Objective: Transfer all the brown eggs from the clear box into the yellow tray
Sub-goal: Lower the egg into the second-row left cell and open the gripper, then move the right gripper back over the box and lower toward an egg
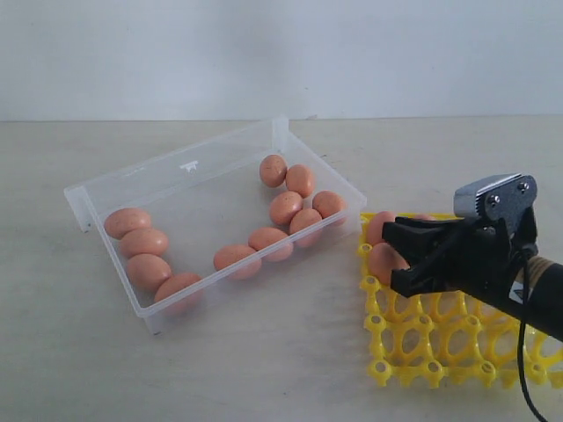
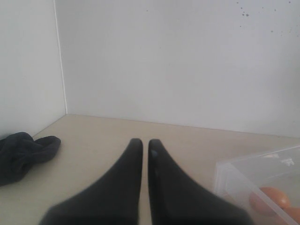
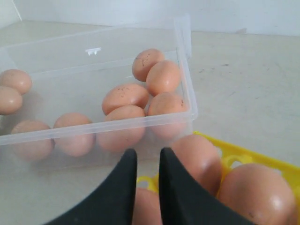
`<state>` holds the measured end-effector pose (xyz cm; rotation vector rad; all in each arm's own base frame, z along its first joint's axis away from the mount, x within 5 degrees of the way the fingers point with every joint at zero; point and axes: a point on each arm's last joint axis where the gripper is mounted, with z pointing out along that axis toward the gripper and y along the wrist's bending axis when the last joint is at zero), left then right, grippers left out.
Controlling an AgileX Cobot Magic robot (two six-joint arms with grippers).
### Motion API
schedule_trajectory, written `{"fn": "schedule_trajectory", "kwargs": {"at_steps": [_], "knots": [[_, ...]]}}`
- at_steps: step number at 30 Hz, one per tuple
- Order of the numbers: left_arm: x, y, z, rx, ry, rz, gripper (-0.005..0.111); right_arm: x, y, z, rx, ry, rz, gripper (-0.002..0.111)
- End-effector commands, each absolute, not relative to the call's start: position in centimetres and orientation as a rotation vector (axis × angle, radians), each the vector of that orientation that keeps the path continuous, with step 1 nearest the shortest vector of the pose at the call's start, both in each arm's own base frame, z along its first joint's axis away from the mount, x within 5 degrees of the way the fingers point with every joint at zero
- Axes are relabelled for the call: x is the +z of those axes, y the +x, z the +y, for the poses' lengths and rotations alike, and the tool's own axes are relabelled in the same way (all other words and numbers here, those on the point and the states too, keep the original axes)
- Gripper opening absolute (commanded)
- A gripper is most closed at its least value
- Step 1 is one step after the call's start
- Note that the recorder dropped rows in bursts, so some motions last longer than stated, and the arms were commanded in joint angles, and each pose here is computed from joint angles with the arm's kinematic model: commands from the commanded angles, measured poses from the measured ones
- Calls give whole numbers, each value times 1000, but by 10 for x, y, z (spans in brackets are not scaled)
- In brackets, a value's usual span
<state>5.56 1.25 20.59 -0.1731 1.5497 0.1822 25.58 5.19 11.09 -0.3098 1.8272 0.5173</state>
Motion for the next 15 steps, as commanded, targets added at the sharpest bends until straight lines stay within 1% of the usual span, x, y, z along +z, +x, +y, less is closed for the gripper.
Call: {"fn": "schedule_trajectory", "kwargs": {"at_steps": [1, 7, 8, 10, 12, 15], "knots": [[208, 55, 12, 186, -170, 1530, 4, 136, 257, 49, 490, -293, 1722, 12], [208, 55, 12, 186, -170, 1530, 4, 196, 247, 48, 453, -312, 1494, 10], [208, 55, 12, 186, -170, 1530, 4, 206, 244, 48, 458, -304, 1458, 8], [208, 55, 12, 186, -170, 1530, 4, 226, 242, 48, 488, -287, 1387, 0], [208, 55, 12, 186, -170, 1530, 4, 243, 250, 47, 532, -231, 1399, 0], [208, 55, 12, 186, -170, 1530, 4, 277, 280, 48, 546, -203, 1454, 0]]}}
